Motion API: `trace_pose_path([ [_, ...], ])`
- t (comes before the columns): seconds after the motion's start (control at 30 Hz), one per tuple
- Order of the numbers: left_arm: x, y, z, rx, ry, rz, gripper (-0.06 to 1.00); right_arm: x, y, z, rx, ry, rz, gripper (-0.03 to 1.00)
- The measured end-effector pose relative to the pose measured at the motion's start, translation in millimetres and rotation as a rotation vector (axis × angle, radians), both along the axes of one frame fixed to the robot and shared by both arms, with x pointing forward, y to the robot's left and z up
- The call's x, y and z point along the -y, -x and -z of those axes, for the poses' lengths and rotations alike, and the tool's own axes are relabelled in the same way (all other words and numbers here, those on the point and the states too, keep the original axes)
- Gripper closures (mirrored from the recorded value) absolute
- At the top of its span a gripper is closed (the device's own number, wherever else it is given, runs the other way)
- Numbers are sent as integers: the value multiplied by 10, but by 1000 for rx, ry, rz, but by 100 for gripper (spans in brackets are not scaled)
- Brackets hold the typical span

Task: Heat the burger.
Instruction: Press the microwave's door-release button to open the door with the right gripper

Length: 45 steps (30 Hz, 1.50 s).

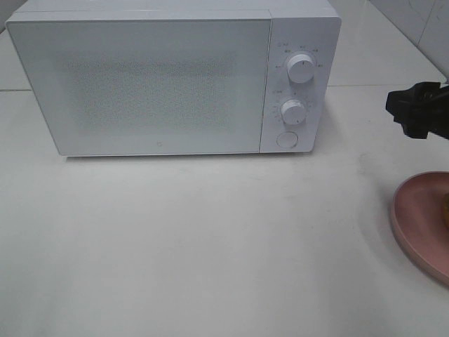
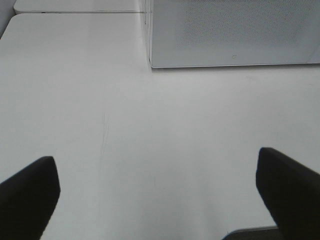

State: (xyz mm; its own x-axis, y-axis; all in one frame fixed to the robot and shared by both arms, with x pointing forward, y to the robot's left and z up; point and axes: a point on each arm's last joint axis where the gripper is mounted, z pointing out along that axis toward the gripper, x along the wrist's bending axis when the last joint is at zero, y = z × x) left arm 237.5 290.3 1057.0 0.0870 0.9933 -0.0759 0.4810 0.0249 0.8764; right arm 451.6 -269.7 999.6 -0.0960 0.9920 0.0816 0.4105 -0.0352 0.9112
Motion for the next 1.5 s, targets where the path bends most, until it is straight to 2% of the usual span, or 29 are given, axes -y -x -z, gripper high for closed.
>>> trace_pose_path([
  [0.2, 0, 0, 0, 0, -1, 0, -5, -15, 36, 179, 103, -28, 6, 22],
  [0.33, 0, 0, 0, 0, -1, 0, -5, -97, 49, 231, 107, -32, -14, 22],
  [0.63, 0, 0, 0, 0, -1, 0, -5, -478, 29, 428, 121, 72, -121, 27],
  [0.87, 0, 0, 0, 0, -1, 0, -5, -606, 38, 532, 142, 83, -45, 27],
  [1.0, 0, 0, 0, 0, -2, 1, -5, -691, 62, 635, 149, 104, 11, 21],
  [1.27, 0, 0, 0, 0, -3, 1, -5, -862, 118, 827, 138, 150, -19, 20],
  [1.5, 0, 0, 0, 0, -3, 1, -5, -896, 123, 941, 105, 115, -6, 20],
])
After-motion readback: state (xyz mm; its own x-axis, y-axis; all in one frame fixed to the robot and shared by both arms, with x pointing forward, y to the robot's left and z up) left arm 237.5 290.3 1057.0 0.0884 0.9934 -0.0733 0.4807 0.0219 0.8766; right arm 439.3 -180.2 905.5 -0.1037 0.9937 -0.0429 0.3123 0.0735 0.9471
